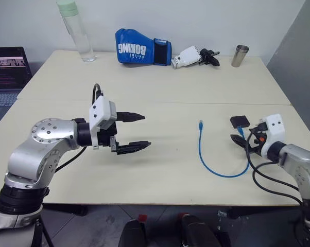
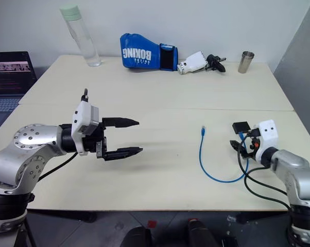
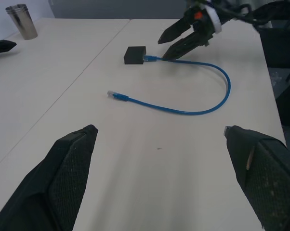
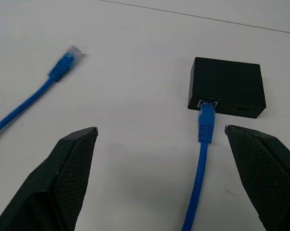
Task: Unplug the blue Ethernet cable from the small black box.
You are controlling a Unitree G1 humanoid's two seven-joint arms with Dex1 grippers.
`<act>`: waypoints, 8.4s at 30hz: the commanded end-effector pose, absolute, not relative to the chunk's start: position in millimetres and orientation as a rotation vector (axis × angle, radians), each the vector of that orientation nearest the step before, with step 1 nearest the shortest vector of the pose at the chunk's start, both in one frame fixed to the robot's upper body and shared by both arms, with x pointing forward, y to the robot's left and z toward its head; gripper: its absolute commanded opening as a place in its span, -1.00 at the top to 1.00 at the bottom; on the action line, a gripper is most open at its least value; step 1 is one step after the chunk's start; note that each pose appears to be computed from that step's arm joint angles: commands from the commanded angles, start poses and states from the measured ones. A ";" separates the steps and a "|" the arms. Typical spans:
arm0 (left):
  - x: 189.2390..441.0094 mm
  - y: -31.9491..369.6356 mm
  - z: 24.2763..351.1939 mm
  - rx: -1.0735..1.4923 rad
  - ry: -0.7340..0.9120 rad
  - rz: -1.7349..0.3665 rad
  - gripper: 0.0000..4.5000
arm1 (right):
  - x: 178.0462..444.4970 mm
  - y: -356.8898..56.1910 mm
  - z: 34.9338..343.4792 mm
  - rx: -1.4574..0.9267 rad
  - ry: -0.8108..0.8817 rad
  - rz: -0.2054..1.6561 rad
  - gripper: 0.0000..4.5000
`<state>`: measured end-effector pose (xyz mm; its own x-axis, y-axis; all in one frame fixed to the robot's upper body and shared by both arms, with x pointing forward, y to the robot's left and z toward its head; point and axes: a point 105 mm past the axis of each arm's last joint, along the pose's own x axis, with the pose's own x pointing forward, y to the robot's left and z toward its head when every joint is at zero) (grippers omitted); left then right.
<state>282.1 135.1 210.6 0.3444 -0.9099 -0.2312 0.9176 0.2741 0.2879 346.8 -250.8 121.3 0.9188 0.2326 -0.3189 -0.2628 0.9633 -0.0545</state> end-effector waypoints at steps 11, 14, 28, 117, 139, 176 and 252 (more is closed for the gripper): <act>285.2 140.2 218.9 0.472 -0.022 -1.217 -1.00 | 374.5 -280.5 101.0 -0.079 0.357 0.149 -0.80; 285.3 141.1 219.5 0.466 -0.026 -1.216 -1.00 | 373.5 -278.5 99.6 -0.039 0.371 0.168 -0.47; 288.2 145.4 225.6 0.401 -0.052 -1.209 -1.00 | 363.4 -251.5 112.0 -0.217 0.318 0.343 0.94; 310.5 112.6 221.2 0.316 0.010 -1.472 0.65 | 290.2 -46.1 229.8 -0.478 0.083 1.393 -0.01; 307.2 113.9 223.9 0.338 0.000 -1.477 0.65 | 306.3 -28.1 214.4 -0.397 0.218 1.387 -0.01; 291.7 108.3 213.2 0.396 0.020 -1.572 0.65 | 304.4 -28.6 209.3 -0.395 0.343 1.488 1.00; 418.5 265.2 130.0 0.085 -0.086 -0.041 0.65 | 353.9 -10.8 227.9 -0.403 0.117 1.169 -1.00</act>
